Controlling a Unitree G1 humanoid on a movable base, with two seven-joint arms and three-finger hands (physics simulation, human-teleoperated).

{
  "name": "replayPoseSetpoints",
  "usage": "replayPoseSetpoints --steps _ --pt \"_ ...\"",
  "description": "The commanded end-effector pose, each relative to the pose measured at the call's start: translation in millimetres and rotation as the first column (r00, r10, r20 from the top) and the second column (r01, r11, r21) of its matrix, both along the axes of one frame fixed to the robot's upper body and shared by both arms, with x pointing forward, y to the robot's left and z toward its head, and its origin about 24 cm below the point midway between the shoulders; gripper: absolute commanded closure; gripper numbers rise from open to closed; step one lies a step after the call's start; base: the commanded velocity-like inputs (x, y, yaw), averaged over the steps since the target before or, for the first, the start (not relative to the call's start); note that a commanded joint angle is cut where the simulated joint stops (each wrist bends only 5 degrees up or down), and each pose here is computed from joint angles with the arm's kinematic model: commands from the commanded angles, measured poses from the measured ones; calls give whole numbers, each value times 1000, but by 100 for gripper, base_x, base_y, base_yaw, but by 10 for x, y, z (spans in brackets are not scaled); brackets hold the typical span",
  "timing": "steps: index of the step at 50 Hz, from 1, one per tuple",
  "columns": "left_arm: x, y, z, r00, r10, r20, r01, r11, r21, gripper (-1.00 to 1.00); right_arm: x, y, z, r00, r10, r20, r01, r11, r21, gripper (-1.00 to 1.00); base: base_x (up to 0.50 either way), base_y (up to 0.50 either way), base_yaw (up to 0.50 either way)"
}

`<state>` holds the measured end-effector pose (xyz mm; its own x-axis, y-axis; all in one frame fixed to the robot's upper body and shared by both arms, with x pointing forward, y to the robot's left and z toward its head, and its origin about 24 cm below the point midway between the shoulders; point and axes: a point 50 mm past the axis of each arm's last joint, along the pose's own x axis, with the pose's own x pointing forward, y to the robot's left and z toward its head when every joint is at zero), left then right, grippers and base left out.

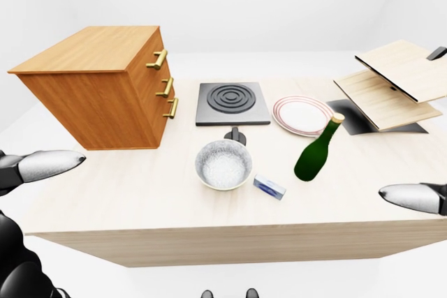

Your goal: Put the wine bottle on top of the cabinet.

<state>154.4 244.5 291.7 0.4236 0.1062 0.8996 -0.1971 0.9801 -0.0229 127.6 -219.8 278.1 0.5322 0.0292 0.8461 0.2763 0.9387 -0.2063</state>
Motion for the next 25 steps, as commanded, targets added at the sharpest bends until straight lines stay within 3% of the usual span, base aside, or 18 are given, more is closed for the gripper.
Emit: replayPoseSetpoints --steps 1,11,13,17,19,20,25 --pt "17 2 -10 1000 2 -8 -2 1000 2 -100 20 27 -13 997 56 -49 -56 998 2 -100 50 0 0" --pt "25 -19 -25 1000 -4 -13 4 1000 7 -100 25 40 -50 999 28 -30 -29 999 -27 -100 50 0 0" --pt "28 -16 -28 1000 -3 -15 3 1000 7 -100 6 -2 -58 1000 21 -8 -21 999 31 -100 50 0 0" --pt "22 -22 -25 1000 -4 -12 5 1000 8 -100 8 0 -65 1000 -1 -13 1 1000 9 -100 0 0 0" --pt "29 -20 -33 1000 -3 -17 3 1000 8 -100 48 74 -98 996 -74 -45 67 988 -136 -100 0 25 0" --pt "32 -19 -35 1000 -3 -18 3 1000 8 -100 42 63 -91 994 -107 -25 102 985 -142 -100 0 50 0" --pt "41 -19 -45 1000 -2 -25 2 1000 10 -100 43 68 -85 994 -112 -9 110 982 -156 -100 0 50 0"
